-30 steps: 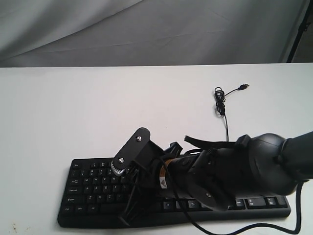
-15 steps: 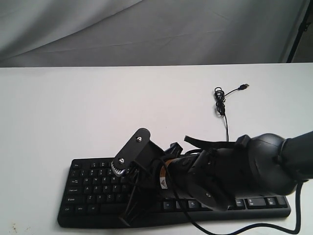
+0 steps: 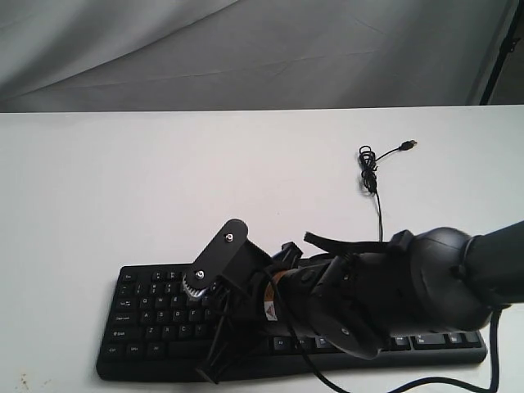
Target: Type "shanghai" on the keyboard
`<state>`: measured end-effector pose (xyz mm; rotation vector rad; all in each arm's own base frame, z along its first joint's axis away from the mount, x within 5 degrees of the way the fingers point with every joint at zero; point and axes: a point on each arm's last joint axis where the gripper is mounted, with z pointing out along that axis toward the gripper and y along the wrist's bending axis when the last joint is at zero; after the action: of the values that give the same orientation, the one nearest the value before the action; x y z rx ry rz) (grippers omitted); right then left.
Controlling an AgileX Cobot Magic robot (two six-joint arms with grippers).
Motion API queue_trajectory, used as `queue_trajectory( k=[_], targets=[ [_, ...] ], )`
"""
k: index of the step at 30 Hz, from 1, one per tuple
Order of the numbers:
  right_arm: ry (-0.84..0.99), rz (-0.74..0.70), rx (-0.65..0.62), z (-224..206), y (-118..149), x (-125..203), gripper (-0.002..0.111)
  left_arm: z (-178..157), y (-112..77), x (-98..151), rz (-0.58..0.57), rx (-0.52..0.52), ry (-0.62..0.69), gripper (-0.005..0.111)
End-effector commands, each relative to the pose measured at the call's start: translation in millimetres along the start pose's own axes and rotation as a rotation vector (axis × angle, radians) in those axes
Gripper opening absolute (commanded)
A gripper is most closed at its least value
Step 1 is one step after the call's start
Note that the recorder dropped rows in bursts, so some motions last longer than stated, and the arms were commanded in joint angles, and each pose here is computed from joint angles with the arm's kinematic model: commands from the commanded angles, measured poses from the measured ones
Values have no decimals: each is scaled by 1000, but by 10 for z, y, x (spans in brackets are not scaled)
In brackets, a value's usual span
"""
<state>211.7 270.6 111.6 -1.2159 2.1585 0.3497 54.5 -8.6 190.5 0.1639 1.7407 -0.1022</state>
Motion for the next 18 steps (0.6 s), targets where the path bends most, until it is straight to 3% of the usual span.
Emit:
queue_trajectory(
  k=[1,9,18],
  targets=[
    [14,-11,-4,31,11,46,0,1,-1,7,2,2,-5,0],
    [-23,-11,1,-75,0,-44,0,1,-1,7,2,2,-5,0],
    [-79,-87,-33,-167,208,-592,0,1,-1,7,2,2,-5,0]
  ],
)
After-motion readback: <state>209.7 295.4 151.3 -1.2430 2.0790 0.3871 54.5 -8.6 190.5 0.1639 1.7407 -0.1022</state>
